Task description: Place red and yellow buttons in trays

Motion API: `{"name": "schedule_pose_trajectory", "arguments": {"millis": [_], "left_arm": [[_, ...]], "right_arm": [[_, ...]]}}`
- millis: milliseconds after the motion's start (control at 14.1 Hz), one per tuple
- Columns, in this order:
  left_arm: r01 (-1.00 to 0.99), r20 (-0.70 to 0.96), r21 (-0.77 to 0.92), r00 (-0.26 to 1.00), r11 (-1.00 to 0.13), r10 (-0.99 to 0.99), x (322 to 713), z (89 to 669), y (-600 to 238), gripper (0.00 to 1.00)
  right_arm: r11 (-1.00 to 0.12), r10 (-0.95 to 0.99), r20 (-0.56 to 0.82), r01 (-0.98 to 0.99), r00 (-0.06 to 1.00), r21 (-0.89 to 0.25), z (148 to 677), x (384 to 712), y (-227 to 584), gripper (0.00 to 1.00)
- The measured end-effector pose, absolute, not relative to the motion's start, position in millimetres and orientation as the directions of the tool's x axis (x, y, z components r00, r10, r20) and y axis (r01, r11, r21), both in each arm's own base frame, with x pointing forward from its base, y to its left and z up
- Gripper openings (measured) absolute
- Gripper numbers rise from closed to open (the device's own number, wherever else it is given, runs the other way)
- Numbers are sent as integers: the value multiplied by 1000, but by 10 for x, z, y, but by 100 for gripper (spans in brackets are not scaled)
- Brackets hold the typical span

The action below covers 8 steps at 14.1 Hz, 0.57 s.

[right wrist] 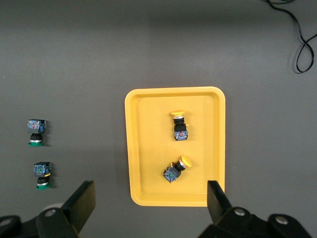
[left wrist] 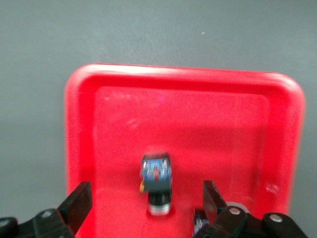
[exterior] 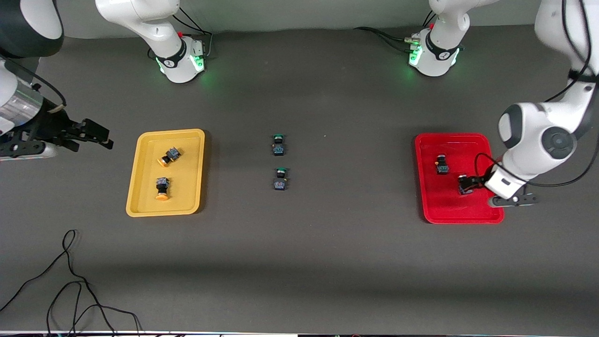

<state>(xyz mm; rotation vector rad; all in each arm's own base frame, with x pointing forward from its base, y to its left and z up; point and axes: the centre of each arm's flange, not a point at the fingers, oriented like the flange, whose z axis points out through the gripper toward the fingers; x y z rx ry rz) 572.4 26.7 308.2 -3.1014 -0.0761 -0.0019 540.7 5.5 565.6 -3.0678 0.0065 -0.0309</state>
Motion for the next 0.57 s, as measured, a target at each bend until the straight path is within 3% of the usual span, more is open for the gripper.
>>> {"name": "schedule_pose_trajectory", "arguments": {"millis": [355,568], "left_arm": [[26,-27,-102,999,-994,29,5824,5165,-56,100],[40,3,-103,999,-994,39,5827,5845,-35,100]], "right_arm": [[-998,43,-31,42,999,-41,5681,5371,453,100],[-999,44,-44,43,998,-25,5709,5348,451,100]]}}
